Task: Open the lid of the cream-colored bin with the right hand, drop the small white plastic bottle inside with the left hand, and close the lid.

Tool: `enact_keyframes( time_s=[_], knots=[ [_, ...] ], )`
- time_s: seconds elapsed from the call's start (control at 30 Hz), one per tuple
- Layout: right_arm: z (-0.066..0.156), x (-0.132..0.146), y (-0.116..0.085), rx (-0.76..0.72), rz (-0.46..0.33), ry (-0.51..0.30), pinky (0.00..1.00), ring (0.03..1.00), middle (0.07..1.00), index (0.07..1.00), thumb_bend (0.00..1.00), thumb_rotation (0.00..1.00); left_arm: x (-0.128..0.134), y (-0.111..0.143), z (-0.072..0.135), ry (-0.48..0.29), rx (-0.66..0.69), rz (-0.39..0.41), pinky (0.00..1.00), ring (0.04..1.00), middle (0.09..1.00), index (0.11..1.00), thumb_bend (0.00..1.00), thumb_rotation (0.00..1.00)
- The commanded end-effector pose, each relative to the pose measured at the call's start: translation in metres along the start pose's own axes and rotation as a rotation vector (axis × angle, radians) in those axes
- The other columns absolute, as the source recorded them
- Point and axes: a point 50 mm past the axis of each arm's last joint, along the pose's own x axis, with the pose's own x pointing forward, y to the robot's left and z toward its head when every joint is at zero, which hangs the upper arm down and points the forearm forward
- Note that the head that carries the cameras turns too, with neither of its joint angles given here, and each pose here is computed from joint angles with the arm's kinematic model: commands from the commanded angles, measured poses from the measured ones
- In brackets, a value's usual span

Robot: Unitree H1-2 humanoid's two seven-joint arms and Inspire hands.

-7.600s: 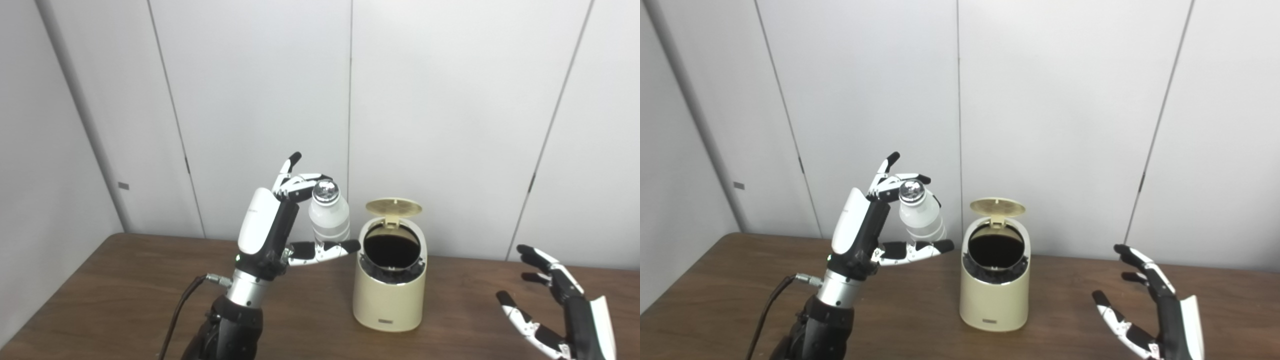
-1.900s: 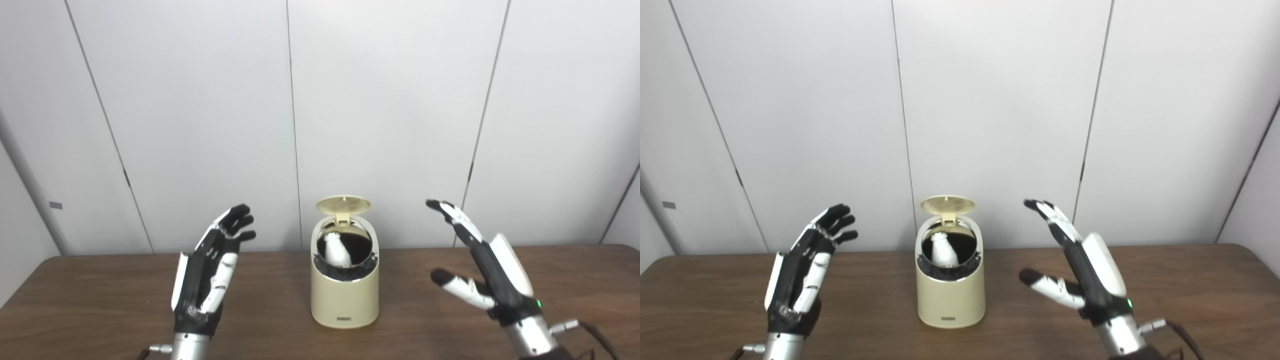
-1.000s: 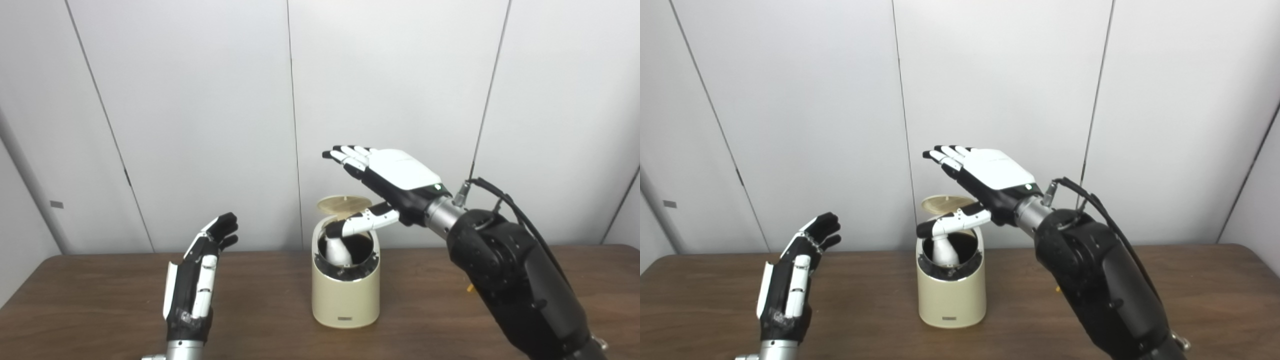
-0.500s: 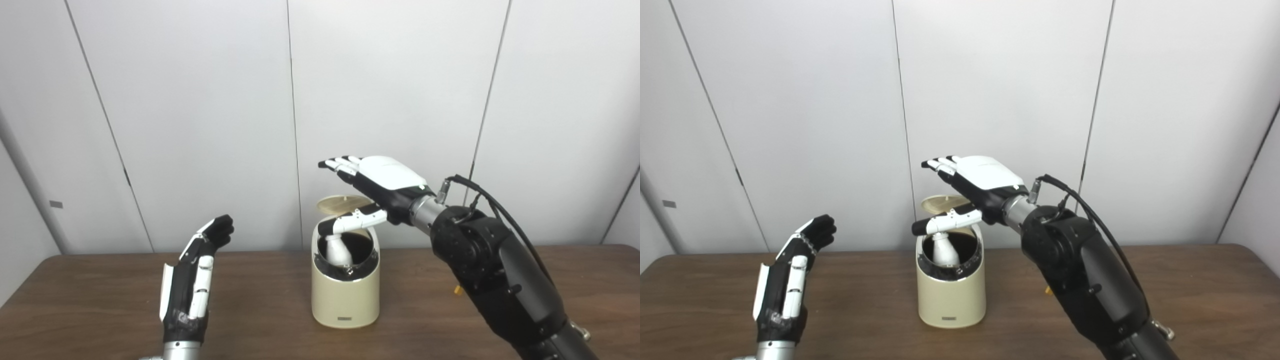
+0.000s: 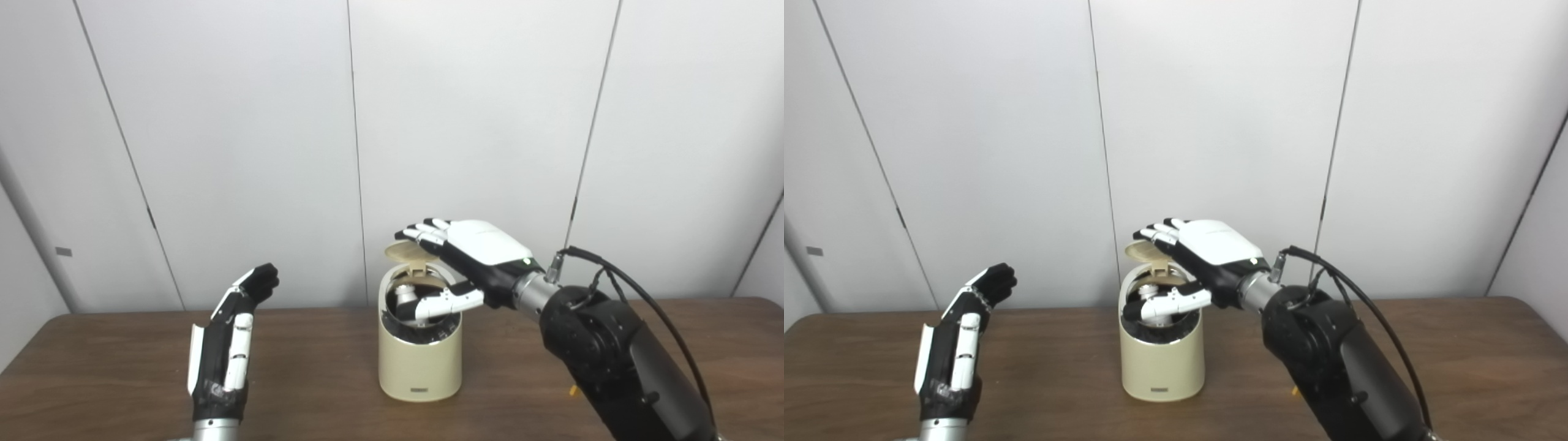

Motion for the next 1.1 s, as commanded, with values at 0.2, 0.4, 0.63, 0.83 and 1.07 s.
enact_keyframes(
  time_s=[0.2,0.4,0.63,0.83,1.07],
  knots=[
    [0.001,-0.011,0.001,0.016,-0.032,-0.008,1.00,1.000,0.933,0.907,0.94,0.97,0.014,0.000,0.012,-0.071,0.001,-0.006,0.85,0.806,0.810,0.790,0.41,0.88],
    [-0.004,-0.018,0.012,0.044,-0.003,-0.004,1.00,1.000,0.934,0.906,0.94,0.99,0.014,-0.002,0.014,-0.068,-0.012,-0.006,0.85,0.804,0.806,0.785,0.39,0.88],
    [-0.003,-0.028,0.020,0.063,0.007,0.006,1.00,1.000,0.933,0.906,0.95,1.00,0.014,-0.001,0.018,-0.062,-0.012,-0.005,0.85,0.805,0.810,0.791,0.41,0.90],
    [-0.004,-0.034,0.025,0.084,0.011,0.016,1.00,1.000,0.933,0.903,0.97,1.00,0.014,-0.001,0.023,-0.059,-0.020,0.000,0.86,0.800,0.805,0.785,0.41,0.89],
    [-0.003,-0.042,0.029,0.087,0.019,0.016,1.00,1.000,0.928,0.904,0.96,1.00,0.013,-0.002,0.029,-0.062,-0.014,-0.002,0.87,0.796,0.801,0.782,0.42,0.89]
  ],
)
